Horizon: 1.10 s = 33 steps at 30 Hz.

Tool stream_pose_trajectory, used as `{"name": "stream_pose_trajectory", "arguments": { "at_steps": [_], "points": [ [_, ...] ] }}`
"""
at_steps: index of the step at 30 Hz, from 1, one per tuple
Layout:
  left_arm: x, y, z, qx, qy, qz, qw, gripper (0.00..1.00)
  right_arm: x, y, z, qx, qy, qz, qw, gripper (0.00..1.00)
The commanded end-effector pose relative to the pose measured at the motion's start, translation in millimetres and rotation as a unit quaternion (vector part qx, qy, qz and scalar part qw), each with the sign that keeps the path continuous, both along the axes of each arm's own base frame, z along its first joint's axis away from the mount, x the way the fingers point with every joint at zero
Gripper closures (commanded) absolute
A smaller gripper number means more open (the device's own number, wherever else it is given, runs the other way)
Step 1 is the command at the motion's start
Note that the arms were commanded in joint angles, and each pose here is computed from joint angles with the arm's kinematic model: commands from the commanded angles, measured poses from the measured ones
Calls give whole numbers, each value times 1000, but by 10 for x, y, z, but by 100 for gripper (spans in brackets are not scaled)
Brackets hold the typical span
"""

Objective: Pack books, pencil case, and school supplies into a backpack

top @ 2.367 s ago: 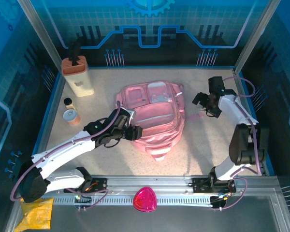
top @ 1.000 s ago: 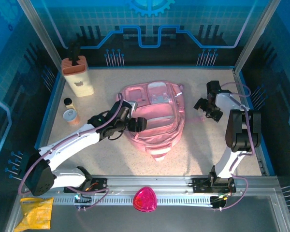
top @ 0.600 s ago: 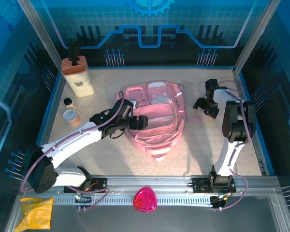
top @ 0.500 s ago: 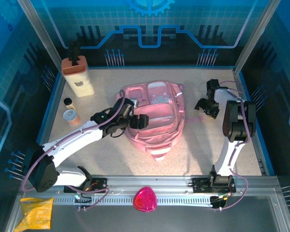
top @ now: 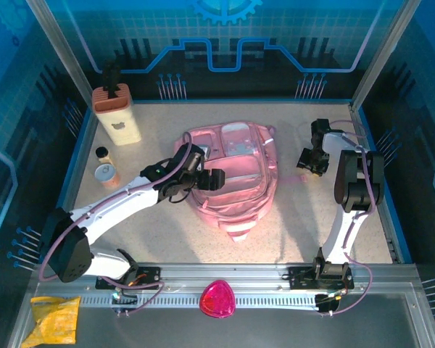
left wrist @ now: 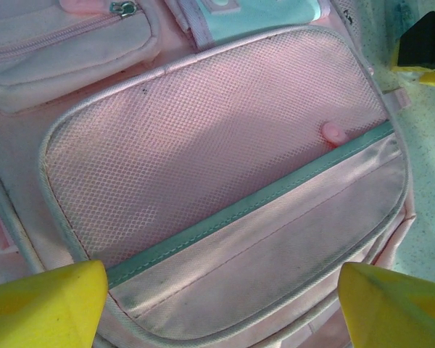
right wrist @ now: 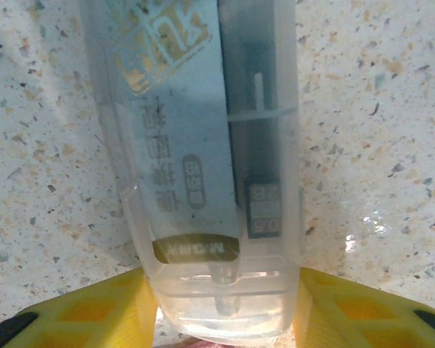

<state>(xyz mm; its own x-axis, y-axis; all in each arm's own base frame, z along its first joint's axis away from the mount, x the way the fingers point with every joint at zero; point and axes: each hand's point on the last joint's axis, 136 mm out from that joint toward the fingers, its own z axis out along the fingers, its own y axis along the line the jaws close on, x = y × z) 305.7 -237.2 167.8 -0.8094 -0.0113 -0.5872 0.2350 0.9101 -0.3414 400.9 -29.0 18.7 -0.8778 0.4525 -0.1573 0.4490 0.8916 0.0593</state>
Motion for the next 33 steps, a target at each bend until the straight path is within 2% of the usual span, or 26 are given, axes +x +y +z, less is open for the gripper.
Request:
{"name": "stream_pose_trajectory", "arguments": {
  "at_steps": [1,7,13,17,21,27,30,33],
  "points": [
    [115,7,106,31,-38,-28,998,17,76,203,142,15,-29,36,999,52],
    [110,-154,34,64,-77,-112,989,18,-81,375,434,26,-65,46,996,55],
    [-76,-520,17,128,-164,-227,951,16,-443,583,689,41,-87,59,994,56],
    [-125,-664,-78,155,-179,-271,933,15,-675,735,853,45,-95,79,991,56],
    [-14,-691,-244,194,-176,-276,925,14,-899,888,942,49,-93,100,989,55],
    [51,-753,-449,220,-166,-300,913,12,-1177,1080,1003,53,-86,131,986,56],
    [142,-717,-464,246,-177,-294,906,12,-1278,1128,1051,53,-87,141,985,55],
    [262,-664,-362,252,-186,-274,909,16,-1372,1173,1077,54,-85,150,984,55]
  ]
}}
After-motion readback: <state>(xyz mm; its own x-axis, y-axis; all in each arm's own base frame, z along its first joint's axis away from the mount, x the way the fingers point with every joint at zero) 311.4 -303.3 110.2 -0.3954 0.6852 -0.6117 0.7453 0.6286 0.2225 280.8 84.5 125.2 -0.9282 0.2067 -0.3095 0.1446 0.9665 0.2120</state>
